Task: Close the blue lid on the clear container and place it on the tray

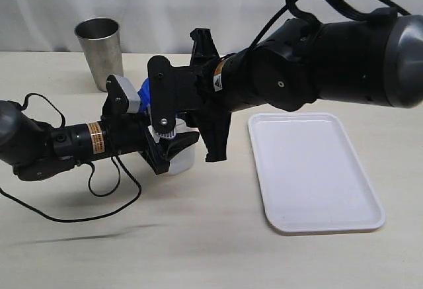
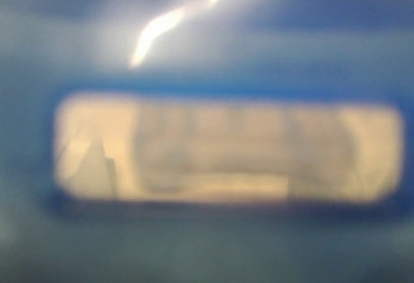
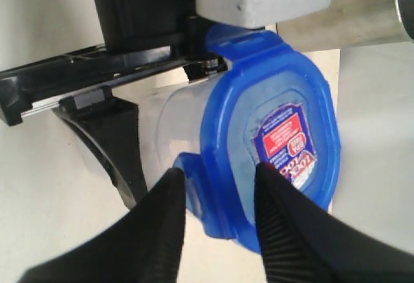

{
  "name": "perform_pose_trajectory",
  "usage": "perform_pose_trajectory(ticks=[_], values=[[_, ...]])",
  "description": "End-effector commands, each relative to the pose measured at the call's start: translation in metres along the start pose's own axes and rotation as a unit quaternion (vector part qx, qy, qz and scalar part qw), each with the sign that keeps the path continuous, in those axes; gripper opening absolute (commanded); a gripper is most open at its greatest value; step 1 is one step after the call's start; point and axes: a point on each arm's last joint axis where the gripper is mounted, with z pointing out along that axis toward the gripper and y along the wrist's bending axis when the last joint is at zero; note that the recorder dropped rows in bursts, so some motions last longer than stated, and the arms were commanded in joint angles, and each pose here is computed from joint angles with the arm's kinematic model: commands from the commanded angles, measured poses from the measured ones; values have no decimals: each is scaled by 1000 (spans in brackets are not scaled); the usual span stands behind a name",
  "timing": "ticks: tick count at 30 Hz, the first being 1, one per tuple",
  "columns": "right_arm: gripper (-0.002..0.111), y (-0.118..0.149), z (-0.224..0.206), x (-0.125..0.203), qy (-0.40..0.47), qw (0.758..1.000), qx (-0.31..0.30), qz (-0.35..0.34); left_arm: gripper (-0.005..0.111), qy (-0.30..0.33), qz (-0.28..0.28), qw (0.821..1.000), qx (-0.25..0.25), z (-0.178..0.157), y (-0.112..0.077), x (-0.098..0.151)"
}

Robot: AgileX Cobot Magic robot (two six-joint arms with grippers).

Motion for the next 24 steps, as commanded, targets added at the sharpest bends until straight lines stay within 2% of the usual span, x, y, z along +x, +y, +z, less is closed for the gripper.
perform_pose_trajectory(ticks=[1, 4, 6, 8, 9, 16, 21, 24], values=[[25, 37, 32, 18, 58, 992, -106, 38, 0, 16, 37, 996, 75, 3, -21, 4], [26, 36, 27, 18, 62, 991, -110, 43, 0, 16, 38, 996, 75, 3, -20, 4], [39, 22, 8, 13, 74, 980, -95, 159, 0, 13, 36, 997, 63, 4, -18, 3], [50, 10, -7, 9, 80, 974, -91, 190, 0, 13, 36, 997, 64, 4, -19, 3], [51, 4, -15, 6, 76, 972, -89, 202, 0, 15, 37, 997, 69, 4, -20, 3], [51, -16, -67, -7, 21, 959, -68, 276, 0, 4, 43, 995, 87, 3, -23, 2], [48, -11, -68, 11, 74, 943, -109, 305, 0, 7, 80, 989, 123, -5, -25, -10], [46, -12, -70, 13, 72, 946, -109, 296, 0, 12, 104, 984, 147, -8, -27, -12]])
